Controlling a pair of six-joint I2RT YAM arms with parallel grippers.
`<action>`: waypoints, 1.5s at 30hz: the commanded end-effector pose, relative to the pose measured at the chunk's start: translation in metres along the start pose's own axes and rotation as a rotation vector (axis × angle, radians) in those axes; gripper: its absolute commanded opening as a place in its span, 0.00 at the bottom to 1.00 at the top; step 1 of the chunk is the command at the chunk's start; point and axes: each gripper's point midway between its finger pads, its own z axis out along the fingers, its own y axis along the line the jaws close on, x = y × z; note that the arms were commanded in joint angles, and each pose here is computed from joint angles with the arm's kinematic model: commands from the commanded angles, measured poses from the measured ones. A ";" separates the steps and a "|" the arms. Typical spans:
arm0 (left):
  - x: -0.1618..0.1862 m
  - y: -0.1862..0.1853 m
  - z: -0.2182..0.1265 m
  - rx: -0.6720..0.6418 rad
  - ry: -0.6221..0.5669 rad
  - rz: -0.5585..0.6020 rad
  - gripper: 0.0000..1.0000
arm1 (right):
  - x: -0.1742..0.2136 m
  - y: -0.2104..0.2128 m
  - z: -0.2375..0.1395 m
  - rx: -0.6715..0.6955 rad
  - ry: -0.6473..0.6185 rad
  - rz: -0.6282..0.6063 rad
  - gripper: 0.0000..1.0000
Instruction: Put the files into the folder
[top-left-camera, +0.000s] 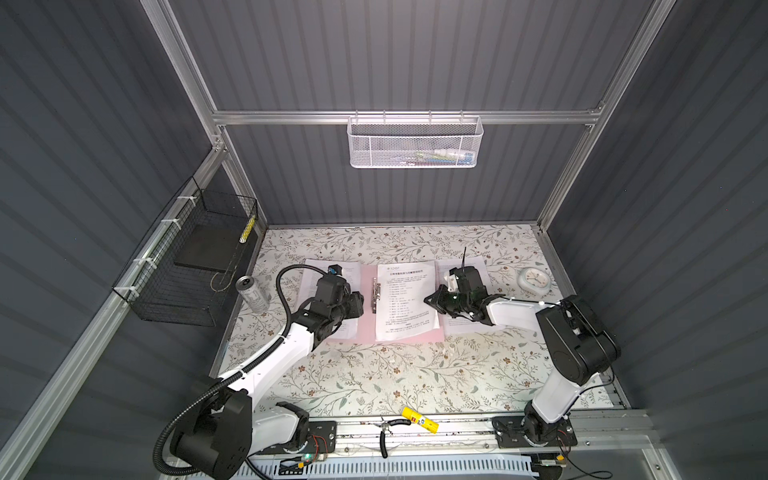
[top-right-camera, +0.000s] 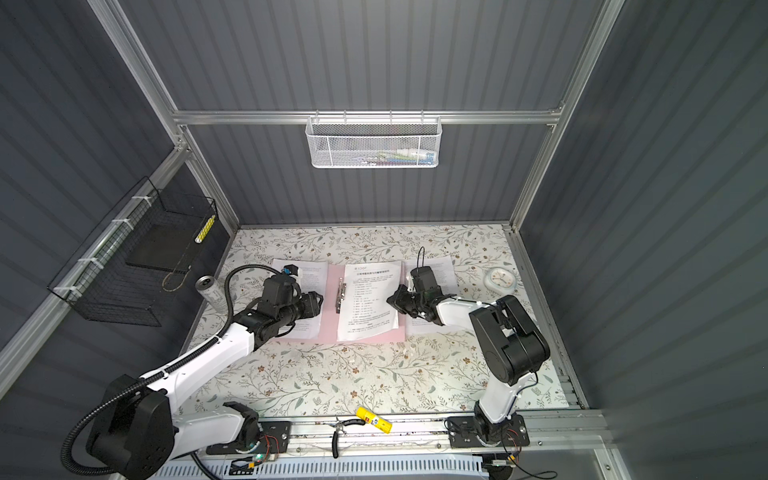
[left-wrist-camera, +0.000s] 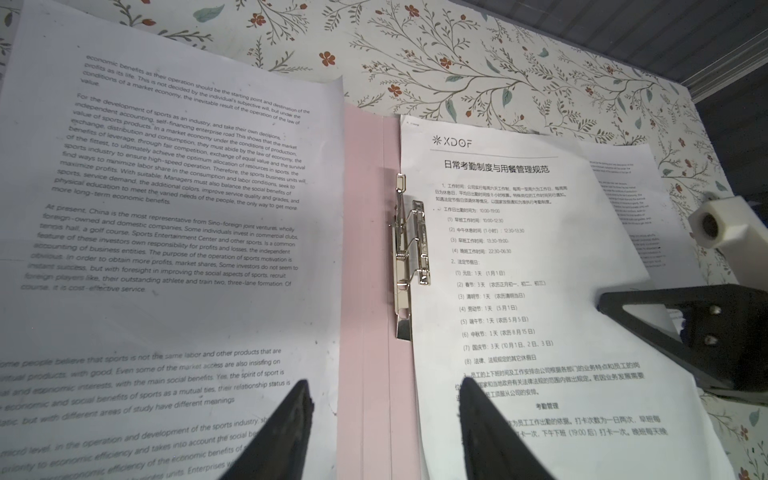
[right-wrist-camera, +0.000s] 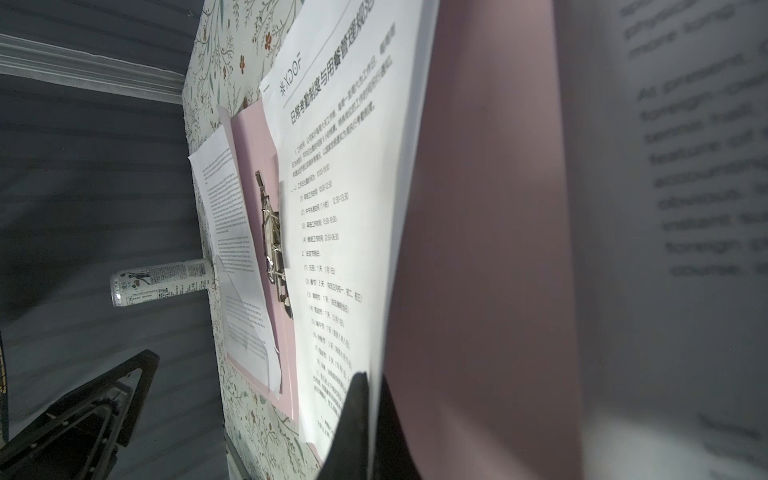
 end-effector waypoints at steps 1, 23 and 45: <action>0.001 0.000 0.004 0.006 0.007 -0.015 0.58 | 0.000 0.014 -0.001 -0.022 0.010 -0.029 0.00; -0.010 -0.007 0.002 0.028 -0.022 0.014 0.58 | -0.051 -0.025 -0.118 0.237 -0.201 -0.123 0.44; -0.021 -0.040 0.033 0.174 0.015 0.058 0.57 | -0.147 -0.150 -0.167 0.302 -0.195 0.025 0.41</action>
